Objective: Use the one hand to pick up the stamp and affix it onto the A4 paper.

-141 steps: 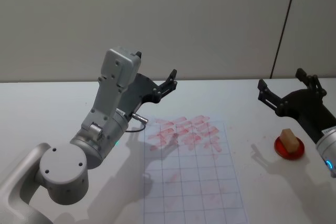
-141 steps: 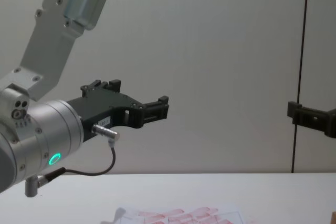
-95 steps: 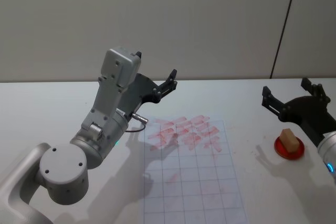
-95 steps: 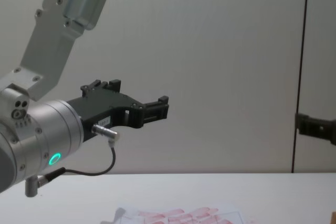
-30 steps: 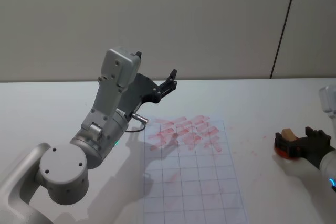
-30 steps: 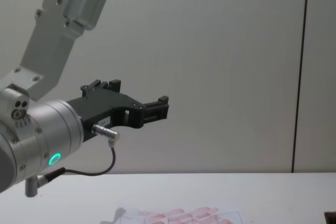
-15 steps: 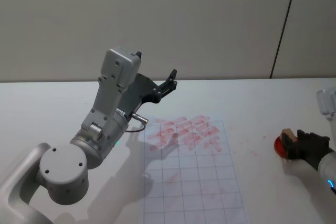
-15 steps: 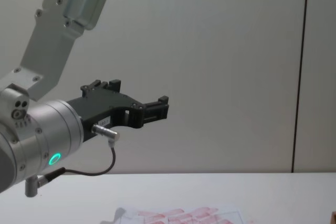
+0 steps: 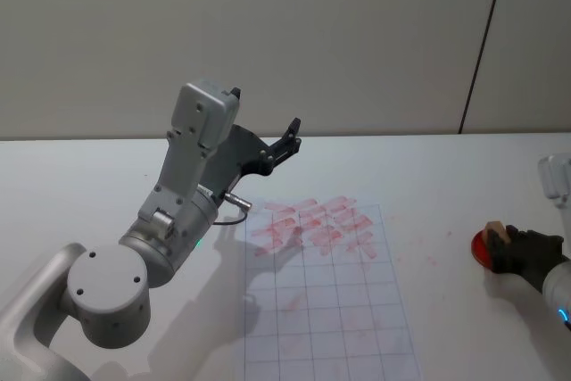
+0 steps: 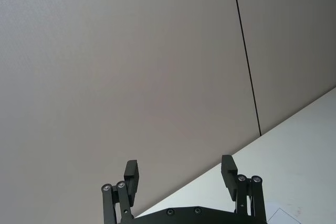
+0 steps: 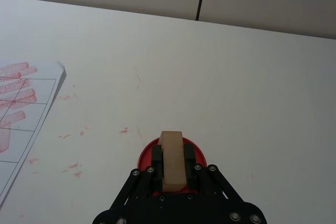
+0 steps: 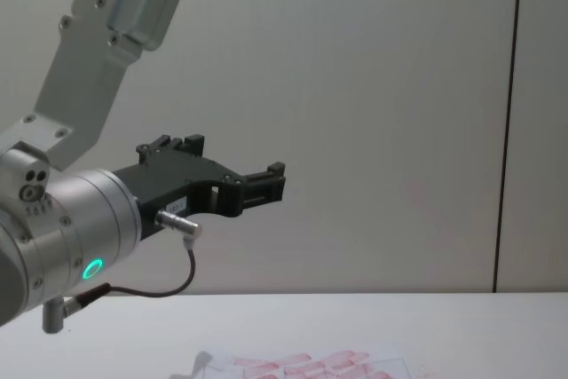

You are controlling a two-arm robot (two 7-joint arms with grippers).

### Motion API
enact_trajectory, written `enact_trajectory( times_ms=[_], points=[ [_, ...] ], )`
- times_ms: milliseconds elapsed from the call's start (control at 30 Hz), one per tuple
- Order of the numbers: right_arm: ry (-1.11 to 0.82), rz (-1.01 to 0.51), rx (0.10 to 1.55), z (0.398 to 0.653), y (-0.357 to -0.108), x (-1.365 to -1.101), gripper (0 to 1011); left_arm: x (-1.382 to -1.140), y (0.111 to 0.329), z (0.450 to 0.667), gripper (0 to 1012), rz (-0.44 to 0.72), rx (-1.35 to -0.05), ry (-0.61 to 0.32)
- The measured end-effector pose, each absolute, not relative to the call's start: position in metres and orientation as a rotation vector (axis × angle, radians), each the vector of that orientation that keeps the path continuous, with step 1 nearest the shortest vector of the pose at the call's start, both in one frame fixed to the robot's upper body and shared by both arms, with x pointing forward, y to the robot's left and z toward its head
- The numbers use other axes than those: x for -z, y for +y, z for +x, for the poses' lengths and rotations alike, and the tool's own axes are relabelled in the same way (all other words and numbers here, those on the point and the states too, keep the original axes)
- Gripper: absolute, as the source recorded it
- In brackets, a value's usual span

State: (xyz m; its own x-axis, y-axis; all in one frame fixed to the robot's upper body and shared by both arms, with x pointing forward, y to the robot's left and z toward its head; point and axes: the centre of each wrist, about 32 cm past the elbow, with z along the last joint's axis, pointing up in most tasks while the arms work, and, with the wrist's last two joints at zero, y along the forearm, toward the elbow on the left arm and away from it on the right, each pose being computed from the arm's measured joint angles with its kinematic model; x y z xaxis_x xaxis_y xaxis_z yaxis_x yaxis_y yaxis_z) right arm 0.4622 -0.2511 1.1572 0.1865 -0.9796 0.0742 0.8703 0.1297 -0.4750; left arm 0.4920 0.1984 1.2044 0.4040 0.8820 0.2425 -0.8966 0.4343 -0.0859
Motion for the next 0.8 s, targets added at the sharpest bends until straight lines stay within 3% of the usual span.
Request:
enact_trajectory(
  times_ms=[800],
  points=[
    [0.285,-0.493,1.352,0.4687,-0.2492,-1.1537,227,-1.2044,0.1984,0.4920,1001,0.061,-1.124,-0.268]
  ],
)
